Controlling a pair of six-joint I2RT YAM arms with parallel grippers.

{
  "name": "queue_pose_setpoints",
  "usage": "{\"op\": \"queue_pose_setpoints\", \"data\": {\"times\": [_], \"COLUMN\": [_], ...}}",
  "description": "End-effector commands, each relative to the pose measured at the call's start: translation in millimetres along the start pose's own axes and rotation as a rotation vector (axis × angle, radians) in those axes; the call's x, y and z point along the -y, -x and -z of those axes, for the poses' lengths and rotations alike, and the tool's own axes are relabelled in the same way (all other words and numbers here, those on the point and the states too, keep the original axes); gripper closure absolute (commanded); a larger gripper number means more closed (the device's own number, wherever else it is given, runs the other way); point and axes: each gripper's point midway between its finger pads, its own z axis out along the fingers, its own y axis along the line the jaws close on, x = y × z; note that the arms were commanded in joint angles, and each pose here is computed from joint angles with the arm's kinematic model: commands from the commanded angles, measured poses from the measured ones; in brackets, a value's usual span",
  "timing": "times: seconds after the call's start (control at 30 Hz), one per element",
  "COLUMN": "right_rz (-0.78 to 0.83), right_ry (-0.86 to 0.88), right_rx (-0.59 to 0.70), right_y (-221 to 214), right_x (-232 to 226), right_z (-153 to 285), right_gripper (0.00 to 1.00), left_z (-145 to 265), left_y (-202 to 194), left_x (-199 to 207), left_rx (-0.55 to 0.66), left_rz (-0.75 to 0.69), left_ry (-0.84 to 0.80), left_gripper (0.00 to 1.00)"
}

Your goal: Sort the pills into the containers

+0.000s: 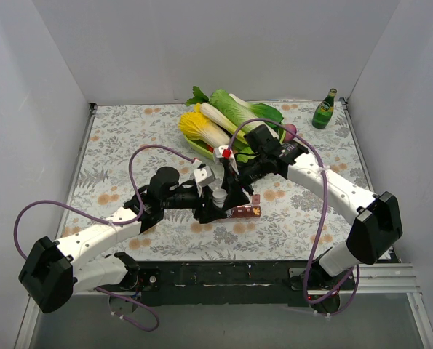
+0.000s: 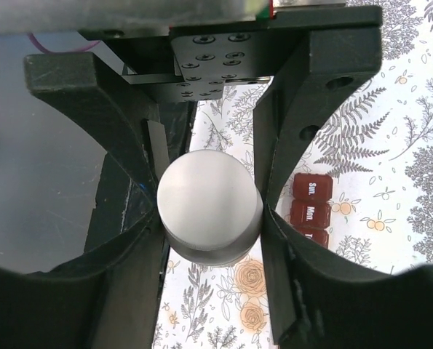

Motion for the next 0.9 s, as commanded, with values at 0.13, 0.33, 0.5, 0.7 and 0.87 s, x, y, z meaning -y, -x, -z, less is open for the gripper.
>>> {"op": "queue_pose_setpoints", "data": {"times": [0.13, 0.33, 0.5, 0.7, 0.87], "right_rz": [0.023, 0.043, 0.043, 0.044, 0.038], "right_ry": [0.039, 0.028, 0.028, 0.026, 0.028], "right_rx": [0.041, 0.065, 0.090, 0.115, 0.145], "right_y": [9, 14, 19, 23, 29], "right_x": [-7, -8, -9, -8, -9], "right_z": [-2, 3, 8, 13, 19], "right_gripper": [0.63, 0.68, 0.71, 0.71, 0.72], "left_z": [5, 10, 13, 16, 17], "left_y": [25, 23, 21, 20, 14], "left_x": [5, 8, 11, 13, 14], "left_rx": [0.074, 0.094, 0.107, 0.117, 0.122], "left_rz": [-0.037, -0.029, -0.012, -0.010, 0.015], "left_ry": [-0.008, 0.000, -0.002, 0.001, 0.002], "left_gripper": [0.74, 0.57, 0.38, 0.21, 0.02]}}
